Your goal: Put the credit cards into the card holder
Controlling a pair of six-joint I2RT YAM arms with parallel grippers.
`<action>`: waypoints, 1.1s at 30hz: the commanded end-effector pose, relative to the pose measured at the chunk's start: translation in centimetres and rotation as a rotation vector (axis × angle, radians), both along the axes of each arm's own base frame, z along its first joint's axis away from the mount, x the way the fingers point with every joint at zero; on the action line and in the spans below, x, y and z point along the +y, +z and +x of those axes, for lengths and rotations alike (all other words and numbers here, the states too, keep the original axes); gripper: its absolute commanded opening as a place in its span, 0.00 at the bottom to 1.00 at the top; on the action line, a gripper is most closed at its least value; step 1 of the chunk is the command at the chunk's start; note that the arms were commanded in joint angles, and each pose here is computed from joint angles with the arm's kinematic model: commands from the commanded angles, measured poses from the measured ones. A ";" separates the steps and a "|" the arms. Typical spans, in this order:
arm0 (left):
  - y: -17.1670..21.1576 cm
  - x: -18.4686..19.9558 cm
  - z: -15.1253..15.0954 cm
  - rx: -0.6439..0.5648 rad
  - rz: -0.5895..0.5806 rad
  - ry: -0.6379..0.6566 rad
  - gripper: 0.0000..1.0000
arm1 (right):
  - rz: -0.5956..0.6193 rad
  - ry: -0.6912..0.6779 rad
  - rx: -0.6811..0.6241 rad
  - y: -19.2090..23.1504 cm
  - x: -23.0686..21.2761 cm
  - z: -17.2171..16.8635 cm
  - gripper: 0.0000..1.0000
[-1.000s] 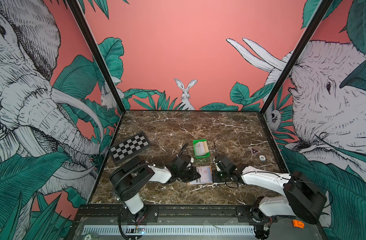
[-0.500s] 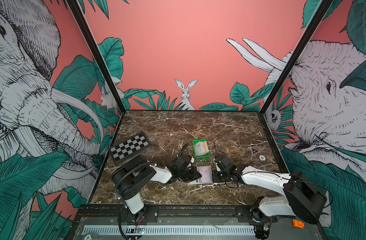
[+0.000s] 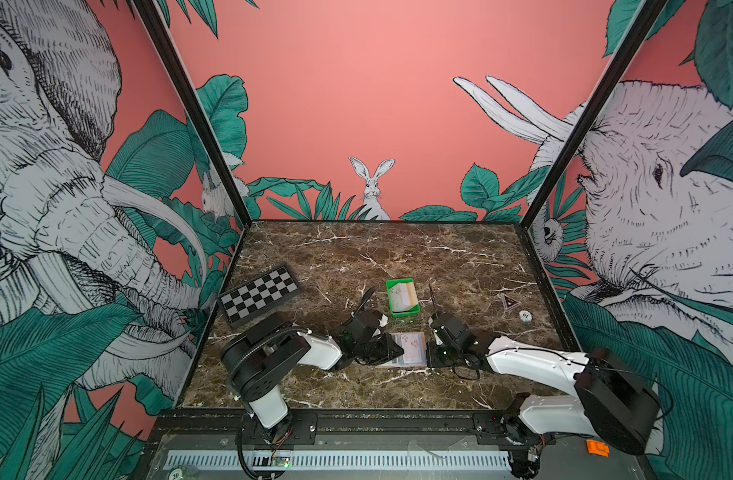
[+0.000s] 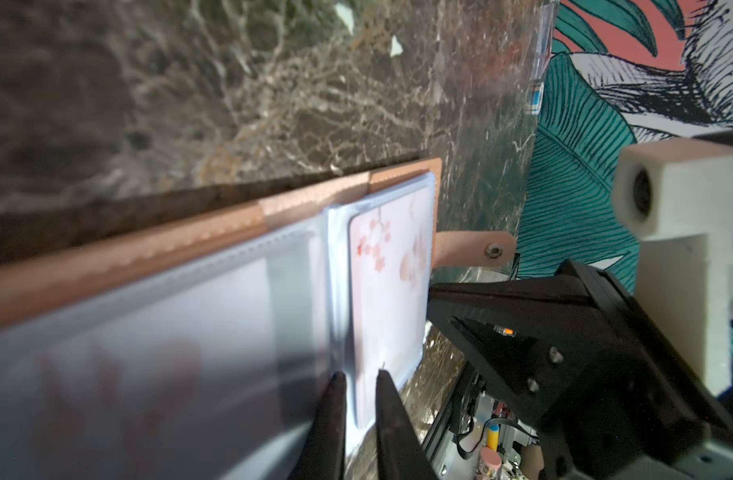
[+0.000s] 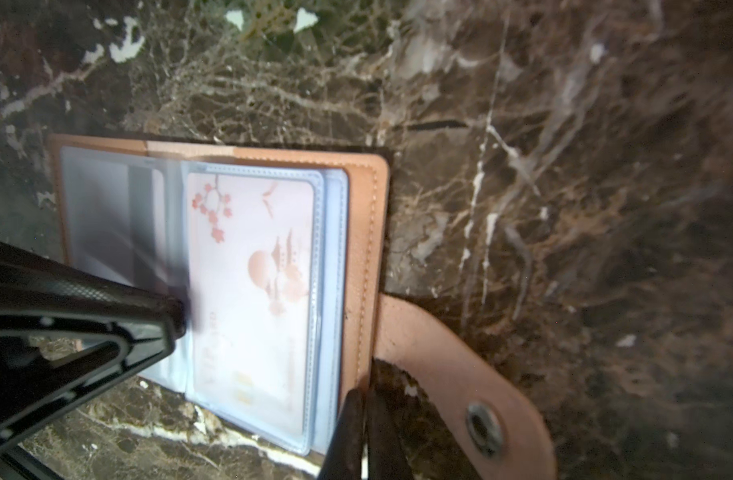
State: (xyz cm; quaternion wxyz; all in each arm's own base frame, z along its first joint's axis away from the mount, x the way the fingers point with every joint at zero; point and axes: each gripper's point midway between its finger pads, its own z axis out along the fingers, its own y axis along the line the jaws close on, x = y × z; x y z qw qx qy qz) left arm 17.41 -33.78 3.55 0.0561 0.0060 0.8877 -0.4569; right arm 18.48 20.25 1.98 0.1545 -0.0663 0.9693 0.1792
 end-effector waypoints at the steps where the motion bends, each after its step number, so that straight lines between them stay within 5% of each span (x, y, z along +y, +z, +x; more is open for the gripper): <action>1: 0.7 1.4 -0.5 -0.049 0.050 -0.007 0.21 | 0.000 -0.029 -0.042 0.2 -0.7 0.1 0.08; 15: 2.6 5.4 -1.4 -0.136 0.127 -0.004 0.32 | 0.094 -0.047 -0.147 2.9 -0.7 0.5 0.15; 33: 1.1 9.2 -1.6 -0.124 0.105 0.062 0.46 | 0.109 -0.003 -0.070 1.2 1.4 0.4 0.23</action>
